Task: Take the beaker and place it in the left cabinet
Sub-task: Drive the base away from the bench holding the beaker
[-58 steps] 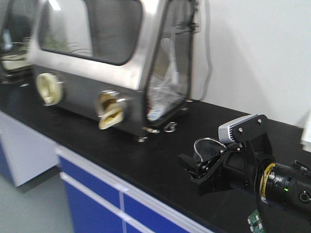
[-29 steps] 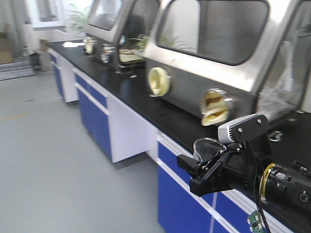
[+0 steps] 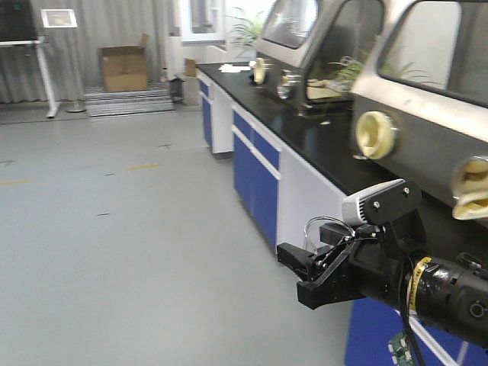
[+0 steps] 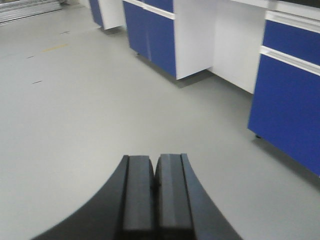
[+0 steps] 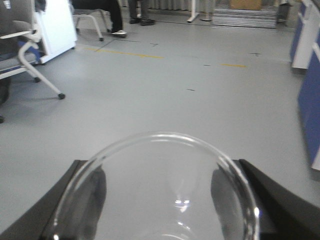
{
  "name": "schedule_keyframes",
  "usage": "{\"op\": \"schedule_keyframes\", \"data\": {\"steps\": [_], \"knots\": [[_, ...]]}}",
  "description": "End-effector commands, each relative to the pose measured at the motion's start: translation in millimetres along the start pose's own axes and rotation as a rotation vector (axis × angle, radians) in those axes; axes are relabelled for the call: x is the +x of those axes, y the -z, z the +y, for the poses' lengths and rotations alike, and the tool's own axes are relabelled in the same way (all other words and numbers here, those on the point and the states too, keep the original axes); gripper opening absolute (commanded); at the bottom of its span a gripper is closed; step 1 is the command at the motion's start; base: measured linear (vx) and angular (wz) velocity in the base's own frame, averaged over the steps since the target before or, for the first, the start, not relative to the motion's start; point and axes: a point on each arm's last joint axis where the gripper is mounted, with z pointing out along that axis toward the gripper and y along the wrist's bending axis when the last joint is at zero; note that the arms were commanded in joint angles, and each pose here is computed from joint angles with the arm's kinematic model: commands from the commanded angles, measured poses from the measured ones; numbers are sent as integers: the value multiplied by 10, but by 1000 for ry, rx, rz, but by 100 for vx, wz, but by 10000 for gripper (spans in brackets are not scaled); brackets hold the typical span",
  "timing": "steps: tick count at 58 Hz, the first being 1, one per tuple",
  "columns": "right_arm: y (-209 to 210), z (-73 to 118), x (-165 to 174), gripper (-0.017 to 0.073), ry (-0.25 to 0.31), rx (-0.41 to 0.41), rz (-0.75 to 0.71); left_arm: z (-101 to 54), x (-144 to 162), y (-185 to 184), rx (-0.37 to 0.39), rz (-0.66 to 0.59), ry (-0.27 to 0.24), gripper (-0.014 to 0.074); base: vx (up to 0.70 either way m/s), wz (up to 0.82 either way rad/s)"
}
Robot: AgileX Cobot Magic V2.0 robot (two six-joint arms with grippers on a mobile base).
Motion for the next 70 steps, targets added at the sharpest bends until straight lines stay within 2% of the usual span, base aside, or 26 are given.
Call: {"op": "schedule_keyframes", "data": {"steps": [1, 37, 70], "knots": [[77, 52, -216, 37, 5, -33, -87, 5, -137, 33, -3, -111, 6, -6, 6, 45], [77, 52, -216, 37, 6, -33, -87, 5, -137, 33, -3, -111, 6, -6, 17, 33], [77, 52, -216, 37, 6, -33, -87, 5, -137, 33, -3, -111, 6, -6, 41, 2]]}}
